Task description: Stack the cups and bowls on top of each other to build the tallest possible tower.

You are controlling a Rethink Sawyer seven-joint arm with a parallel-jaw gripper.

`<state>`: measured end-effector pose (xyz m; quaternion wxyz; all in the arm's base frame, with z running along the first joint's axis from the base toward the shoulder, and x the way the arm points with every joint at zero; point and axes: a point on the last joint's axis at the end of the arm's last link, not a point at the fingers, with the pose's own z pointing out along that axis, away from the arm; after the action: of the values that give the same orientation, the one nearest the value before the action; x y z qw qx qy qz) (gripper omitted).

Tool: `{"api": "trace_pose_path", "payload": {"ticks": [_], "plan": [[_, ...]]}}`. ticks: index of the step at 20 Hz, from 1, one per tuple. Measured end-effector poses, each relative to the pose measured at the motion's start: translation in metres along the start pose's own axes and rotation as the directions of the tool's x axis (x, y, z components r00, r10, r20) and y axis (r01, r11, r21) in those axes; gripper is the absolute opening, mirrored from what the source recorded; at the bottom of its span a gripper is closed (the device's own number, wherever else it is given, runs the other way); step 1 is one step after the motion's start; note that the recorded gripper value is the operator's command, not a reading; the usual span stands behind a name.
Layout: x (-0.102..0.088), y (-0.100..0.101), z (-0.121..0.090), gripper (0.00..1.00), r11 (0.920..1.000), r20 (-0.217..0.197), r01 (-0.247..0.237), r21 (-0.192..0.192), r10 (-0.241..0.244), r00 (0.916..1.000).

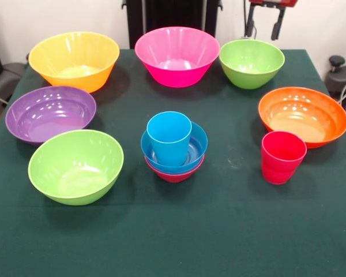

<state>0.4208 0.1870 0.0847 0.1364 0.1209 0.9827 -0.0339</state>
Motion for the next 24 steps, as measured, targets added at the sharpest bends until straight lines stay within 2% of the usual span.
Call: {"api": "trace_pose_path", "payload": {"ticks": [9, 15, 24], "plan": [[0.012, -0.005, 0.016, 1.00, 0.9999, -0.023, 0.006, 0.015, -0.005, 0.9997], [0.017, -0.007, 0.026, 1.00, 0.9998, -0.023, -0.003, 0.021, 0.003, 0.9997], [0.016, -0.001, 0.027, 1.00, 0.9992, -0.023, -0.032, 0.025, 0.033, 0.9992]]}}
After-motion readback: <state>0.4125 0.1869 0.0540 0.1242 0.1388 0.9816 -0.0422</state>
